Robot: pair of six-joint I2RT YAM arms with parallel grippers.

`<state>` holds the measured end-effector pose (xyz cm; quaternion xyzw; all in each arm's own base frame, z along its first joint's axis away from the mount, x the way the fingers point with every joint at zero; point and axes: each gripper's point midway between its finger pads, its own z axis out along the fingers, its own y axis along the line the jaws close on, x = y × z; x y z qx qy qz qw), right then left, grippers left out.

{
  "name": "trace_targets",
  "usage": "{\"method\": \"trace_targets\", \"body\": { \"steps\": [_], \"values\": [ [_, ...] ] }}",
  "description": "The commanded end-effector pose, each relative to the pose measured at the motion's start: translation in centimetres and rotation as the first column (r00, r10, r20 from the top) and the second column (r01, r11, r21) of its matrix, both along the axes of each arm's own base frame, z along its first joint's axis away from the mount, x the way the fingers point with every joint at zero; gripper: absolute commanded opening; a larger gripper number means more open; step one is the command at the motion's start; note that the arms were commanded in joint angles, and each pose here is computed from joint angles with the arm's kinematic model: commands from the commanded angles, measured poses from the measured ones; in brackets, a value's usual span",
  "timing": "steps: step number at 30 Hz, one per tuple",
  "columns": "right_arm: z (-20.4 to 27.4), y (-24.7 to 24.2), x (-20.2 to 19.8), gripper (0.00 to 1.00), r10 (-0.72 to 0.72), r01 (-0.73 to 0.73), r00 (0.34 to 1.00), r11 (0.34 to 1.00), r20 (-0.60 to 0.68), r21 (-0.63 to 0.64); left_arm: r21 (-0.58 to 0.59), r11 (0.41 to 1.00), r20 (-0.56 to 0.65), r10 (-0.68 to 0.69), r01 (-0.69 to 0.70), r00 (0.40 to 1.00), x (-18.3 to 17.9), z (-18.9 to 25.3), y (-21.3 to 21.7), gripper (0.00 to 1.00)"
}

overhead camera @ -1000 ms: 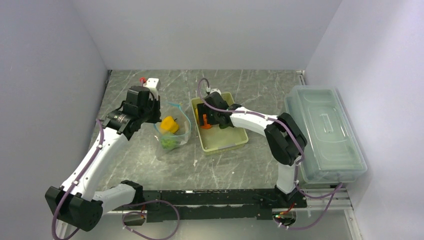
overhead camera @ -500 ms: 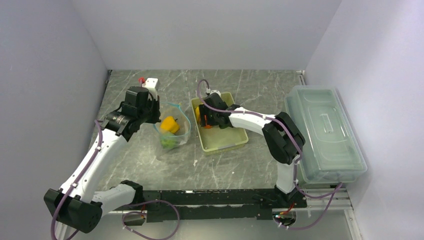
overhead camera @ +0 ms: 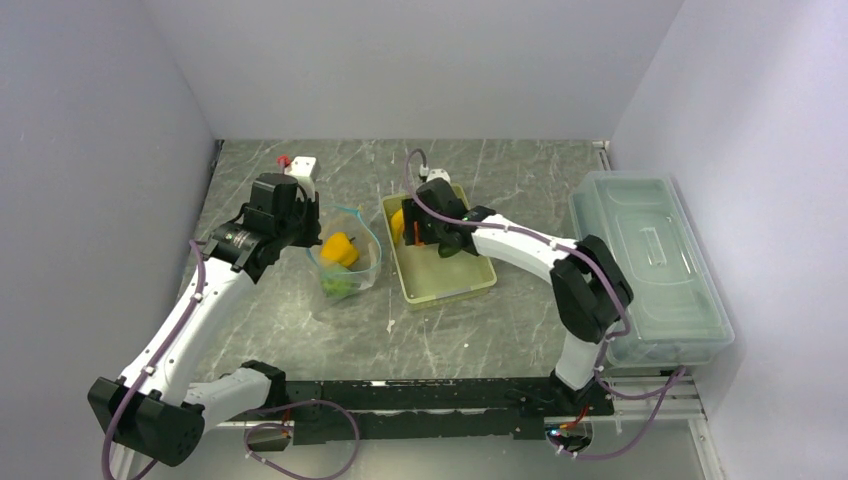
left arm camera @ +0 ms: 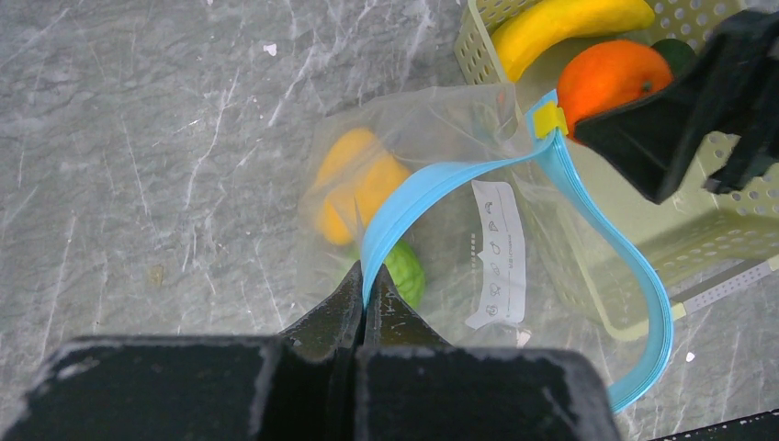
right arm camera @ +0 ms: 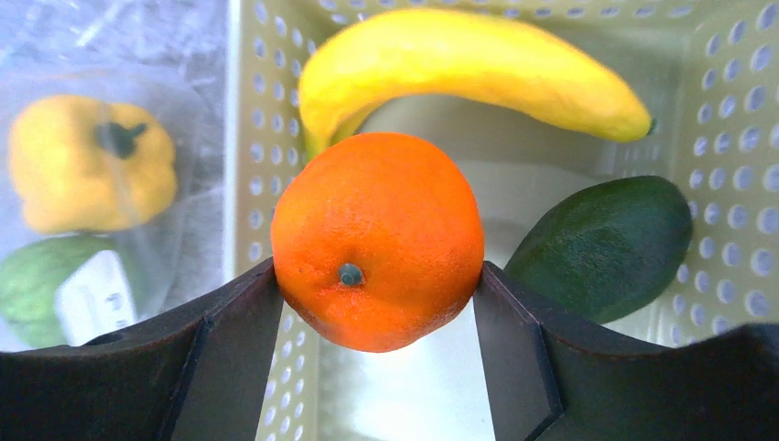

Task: Place the food in the zip-top bag and seal the zipper
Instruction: Pick up the fake fruit from the bin, then place the fake fruit in the zipper food storage bag.

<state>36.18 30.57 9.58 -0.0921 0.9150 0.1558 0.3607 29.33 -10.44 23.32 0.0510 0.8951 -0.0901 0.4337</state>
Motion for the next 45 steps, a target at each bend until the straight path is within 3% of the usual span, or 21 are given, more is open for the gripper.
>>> {"method": "trace_targets", "body": {
  "steps": [1, 21, 39, 45],
  "values": [
    [5.0, -0.4, 0.4, 0.54, 0.0, -0.004, 0.994, 0.999, 0.11, 0.036, -0.004, 1.0, 0.039, -0.005, 0.005, 0.999, 0.2, 0.8, 0.0, 0.0],
    [16.8, 3.2, -5.2, 0.52, 0.204, -0.256, 0.929, 0.956, 0.309, 0.139, -0.007, 1.0, 0.038, -0.007, 0.008, 0.999, 0.1, 0.8, -0.1, 0.0],
    [23.3, 8.0, -10.7, 0.52, 0.334, -0.474, 0.819, 0.852, 0.467, 0.222, 0.001, 1.0, 0.041, -0.008, 0.008, 0.999, 0.0, 0.9, -0.1, 0.0],
    [22.9, 10.0, -11.5, 0.52, 0.37, -0.514, 0.804, 0.826, 0.465, 0.232, 0.003, 1.0, 0.04, -0.007, 0.007, 0.999, -0.1, 0.9, -0.1, 0.0]
  ]
}}
